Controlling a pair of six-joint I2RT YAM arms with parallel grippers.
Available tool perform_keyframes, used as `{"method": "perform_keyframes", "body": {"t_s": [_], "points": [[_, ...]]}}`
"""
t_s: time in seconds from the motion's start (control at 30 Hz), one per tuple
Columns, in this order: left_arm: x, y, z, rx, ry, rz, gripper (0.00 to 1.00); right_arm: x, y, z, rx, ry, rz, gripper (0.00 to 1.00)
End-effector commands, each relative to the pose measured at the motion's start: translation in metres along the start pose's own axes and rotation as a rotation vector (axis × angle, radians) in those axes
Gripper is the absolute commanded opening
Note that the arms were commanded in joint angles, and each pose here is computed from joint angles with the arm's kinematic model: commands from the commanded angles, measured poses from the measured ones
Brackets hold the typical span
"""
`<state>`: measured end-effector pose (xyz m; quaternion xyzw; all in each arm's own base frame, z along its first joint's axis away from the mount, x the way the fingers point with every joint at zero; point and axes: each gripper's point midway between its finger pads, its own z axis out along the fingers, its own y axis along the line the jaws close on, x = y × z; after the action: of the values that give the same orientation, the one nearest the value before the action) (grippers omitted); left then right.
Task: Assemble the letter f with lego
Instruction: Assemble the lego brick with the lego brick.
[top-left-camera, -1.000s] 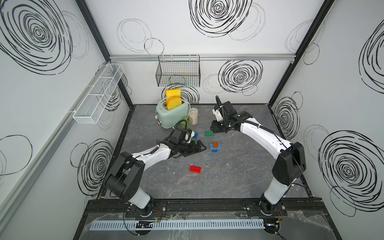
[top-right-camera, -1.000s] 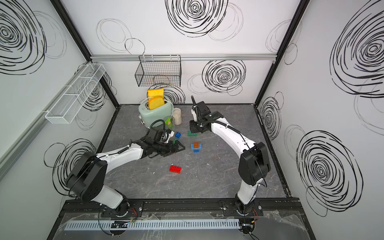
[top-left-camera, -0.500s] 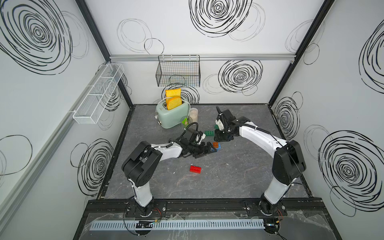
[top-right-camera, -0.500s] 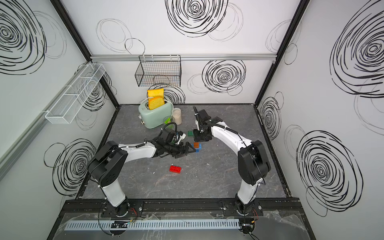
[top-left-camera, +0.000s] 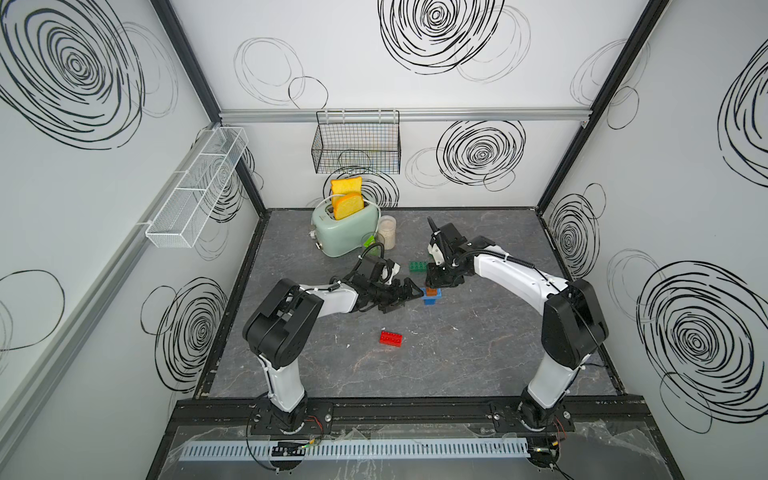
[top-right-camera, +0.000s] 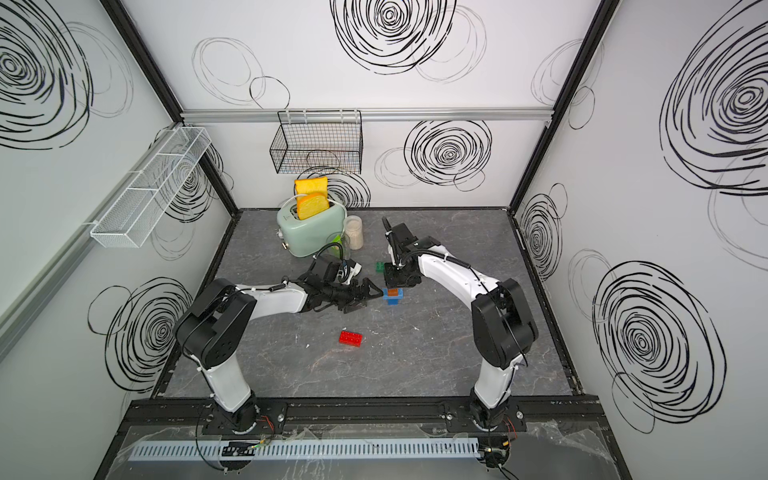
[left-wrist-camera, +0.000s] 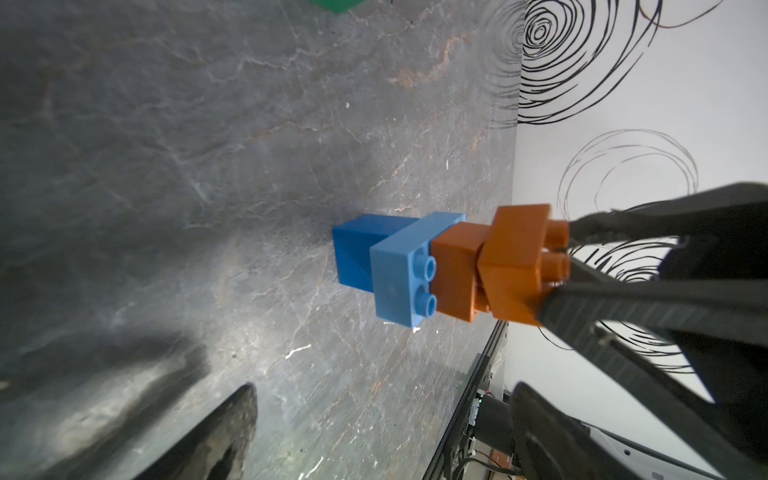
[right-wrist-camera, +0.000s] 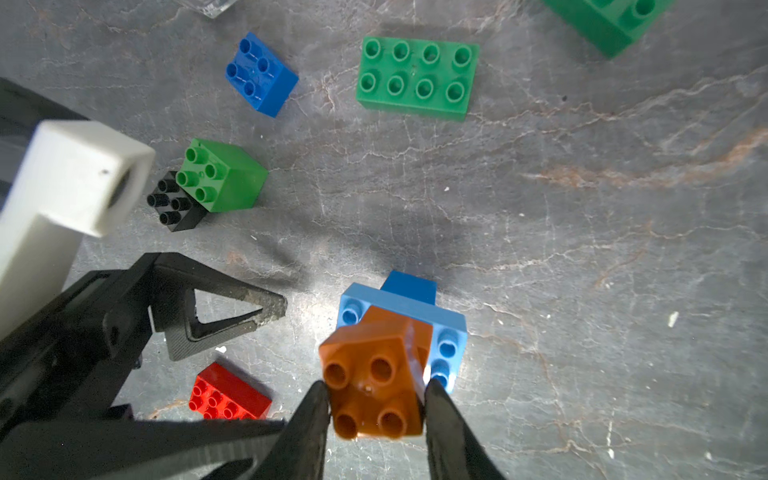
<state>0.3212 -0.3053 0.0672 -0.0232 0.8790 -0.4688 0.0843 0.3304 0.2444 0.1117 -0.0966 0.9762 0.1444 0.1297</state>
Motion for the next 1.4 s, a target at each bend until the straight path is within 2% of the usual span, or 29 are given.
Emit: {"method": "perform_keyframes", "body": {"t_s": [0.0,0.57,0.9,1.37], "points": [[-0.006,0.008,0.003,-0.006,-0.016,-0.017,0.96,0.004,0.004,0.006,0.000,0.017,-0.004,0.41],[-0.010,0.021,0.004,-0.033,-0.019,-0.043,0.96,0.003,-0.005,0.008,0.075,0.013,-0.023,0.39],[-0.009,0.025,0.004,-0.041,-0.018,-0.051,0.96,0.006,-0.007,0.009,0.116,0.018,-0.045,0.43],[-0.010,0.026,0.003,-0.045,-0.023,-0.051,0.96,0.002,-0.004,0.003,0.120,-0.004,-0.053,0.37]]}}
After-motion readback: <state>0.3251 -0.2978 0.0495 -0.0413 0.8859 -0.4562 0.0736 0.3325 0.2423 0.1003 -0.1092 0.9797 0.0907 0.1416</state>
